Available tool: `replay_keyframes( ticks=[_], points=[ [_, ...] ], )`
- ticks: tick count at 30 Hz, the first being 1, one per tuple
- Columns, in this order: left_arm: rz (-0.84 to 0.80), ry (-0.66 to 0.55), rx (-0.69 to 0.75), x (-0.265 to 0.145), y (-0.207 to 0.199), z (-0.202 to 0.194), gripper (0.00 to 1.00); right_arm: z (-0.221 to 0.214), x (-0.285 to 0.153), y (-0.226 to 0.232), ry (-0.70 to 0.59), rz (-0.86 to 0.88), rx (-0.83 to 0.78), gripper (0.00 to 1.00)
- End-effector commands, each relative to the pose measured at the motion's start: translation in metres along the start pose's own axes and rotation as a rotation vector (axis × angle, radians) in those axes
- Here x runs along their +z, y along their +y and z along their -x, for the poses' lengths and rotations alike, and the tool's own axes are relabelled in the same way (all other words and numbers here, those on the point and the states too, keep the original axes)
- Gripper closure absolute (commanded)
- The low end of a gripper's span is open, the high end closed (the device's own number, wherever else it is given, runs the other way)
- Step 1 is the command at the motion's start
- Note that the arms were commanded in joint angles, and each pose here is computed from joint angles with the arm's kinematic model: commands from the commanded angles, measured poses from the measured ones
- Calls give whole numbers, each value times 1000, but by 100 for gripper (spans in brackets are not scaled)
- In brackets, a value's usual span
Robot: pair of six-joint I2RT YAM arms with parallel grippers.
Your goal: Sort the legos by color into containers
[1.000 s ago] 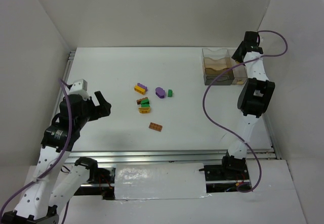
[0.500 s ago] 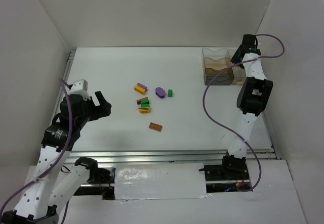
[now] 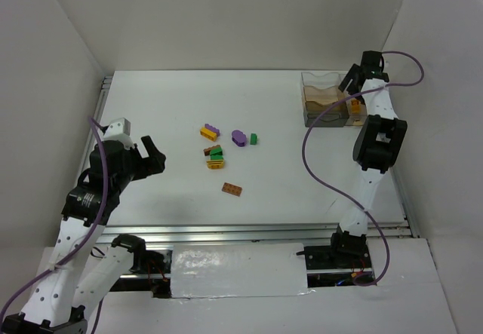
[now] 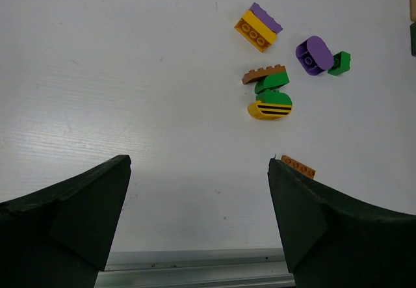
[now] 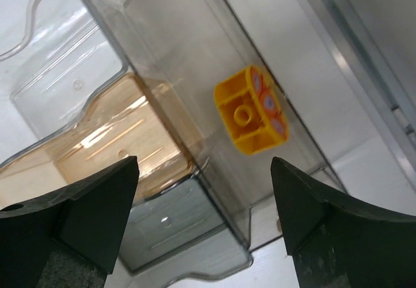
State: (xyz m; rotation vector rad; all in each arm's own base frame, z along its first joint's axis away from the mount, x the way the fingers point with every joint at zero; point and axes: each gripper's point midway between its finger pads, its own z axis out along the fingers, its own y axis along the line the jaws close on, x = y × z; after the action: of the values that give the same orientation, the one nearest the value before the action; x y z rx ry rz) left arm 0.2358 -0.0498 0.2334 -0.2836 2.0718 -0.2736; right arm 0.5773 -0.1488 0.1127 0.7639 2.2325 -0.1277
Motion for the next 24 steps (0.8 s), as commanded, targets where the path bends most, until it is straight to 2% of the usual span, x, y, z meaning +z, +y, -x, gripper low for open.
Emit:
replay_keyframes(
  ticks=[1, 5, 6, 8, 9, 11, 12, 13, 16, 20, 24],
  points=[
    [-6, -23, 0, -1, -2, 6, 1, 36, -59, 34, -69, 110, 37, 11],
    [7, -34, -3, -2, 0, 9, 0, 12, -132, 110, -83, 210, -98, 11],
    [14, -35, -5, -2, 1, 9, 1, -21, -156, 145, -74, 205, -184, 11],
    [29, -45, -12, -4, 4, 10, 1, -45, -195, 174, -76, 247, -242, 10],
    [51, -52, -17, -4, 8, 11, 0, -84, -211, 197, -38, 297, -301, 10],
    [83, -56, -31, -4, 13, 12, 0, -130, -241, 216, 25, 396, -327, 10],
    [121, -60, -38, -5, 19, 13, 0, -158, -265, 241, 37, 476, -353, 1],
    [139, -62, -44, -5, 22, 14, 0, -173, -281, 250, 51, 513, -354, 0],
    [172, -53, -49, -2, 27, 13, 1, -233, -309, 270, 108, 531, -343, 0],
    [157, -36, -43, 1, 24, 12, 1, -285, -318, 283, 122, 472, -315, 0],
    [139, -52, -42, -2, 23, 12, 0, -339, -314, 293, 209, 468, -399, 0]
  ],
)
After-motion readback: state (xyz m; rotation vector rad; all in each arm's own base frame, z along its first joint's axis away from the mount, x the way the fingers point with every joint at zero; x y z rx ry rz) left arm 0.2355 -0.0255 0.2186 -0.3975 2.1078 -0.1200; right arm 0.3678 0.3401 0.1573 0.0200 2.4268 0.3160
